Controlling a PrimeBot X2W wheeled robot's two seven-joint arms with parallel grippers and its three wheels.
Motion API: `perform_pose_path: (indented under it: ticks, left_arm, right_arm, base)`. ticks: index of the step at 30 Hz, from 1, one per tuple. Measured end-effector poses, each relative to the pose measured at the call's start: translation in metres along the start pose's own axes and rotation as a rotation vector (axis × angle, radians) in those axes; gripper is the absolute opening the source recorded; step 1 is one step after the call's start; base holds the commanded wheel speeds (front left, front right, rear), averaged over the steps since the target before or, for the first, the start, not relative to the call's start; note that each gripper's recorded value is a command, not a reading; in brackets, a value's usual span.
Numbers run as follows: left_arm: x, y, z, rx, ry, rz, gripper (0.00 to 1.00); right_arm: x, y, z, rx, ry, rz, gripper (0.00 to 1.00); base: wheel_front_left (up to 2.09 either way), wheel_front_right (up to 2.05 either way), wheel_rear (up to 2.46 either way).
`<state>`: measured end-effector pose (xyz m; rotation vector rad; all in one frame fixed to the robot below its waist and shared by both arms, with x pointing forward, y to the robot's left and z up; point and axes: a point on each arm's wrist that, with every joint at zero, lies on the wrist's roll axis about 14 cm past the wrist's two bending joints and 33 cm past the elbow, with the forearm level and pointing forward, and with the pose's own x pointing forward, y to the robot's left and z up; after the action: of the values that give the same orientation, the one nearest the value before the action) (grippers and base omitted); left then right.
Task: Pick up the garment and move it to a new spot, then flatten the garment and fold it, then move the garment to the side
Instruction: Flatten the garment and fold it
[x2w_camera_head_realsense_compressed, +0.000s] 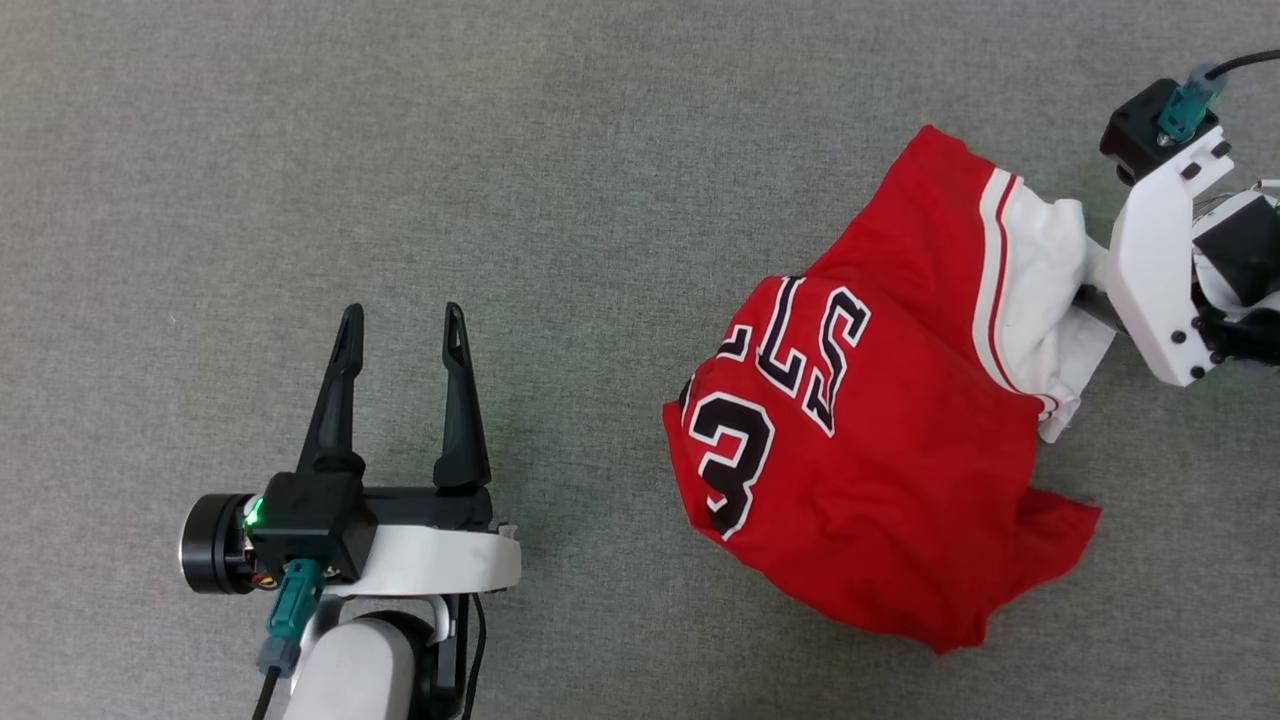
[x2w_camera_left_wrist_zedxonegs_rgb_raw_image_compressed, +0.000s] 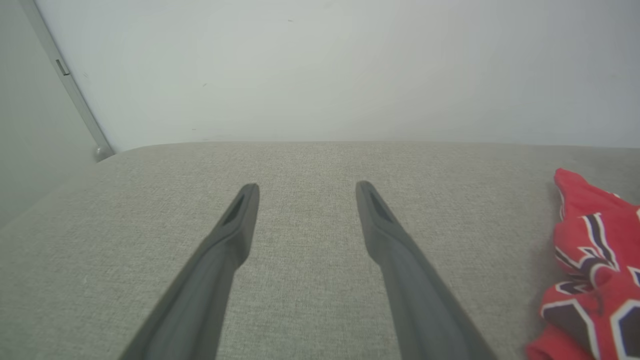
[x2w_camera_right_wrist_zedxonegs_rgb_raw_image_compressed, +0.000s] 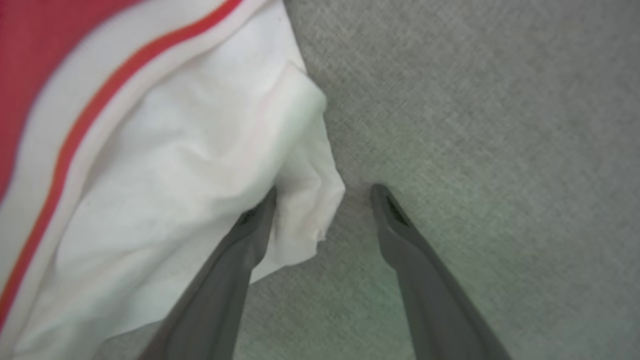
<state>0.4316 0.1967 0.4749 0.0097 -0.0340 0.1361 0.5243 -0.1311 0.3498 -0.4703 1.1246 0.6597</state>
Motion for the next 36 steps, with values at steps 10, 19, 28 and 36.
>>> perform_pose_path:
  ticks: [10,19,28,36]
  left_arm:
    - [-0.016,0.003,0.018,-0.006,-0.033,0.004,1.00]
    - [-0.043,-0.003,0.040,-0.026,-0.077,-0.024,1.00]
    - [-0.052,-0.015,0.046,-0.039,-0.092,-0.064,1.00]
    - [-0.054,-0.017,0.044,-0.039,-0.084,-0.073,1.00]
  right_arm:
    - [-0.063,0.007,0.044,-0.024,-0.346,-0.019,0.00]
    - [-0.160,0.002,-0.005,0.070,-0.576,-0.062,0.00]
    - [-0.140,0.021,-0.166,0.395,-0.338,-0.063,0.00]
    - [-0.103,0.063,-0.247,0.566,-0.154,-0.020,0.00]
  base:
    - [0.00,0.00,0.00]
    - [0.00,0.00,0.00]
    - [0.00,0.00,0.00]
    - [0.00,0.00,0.00]
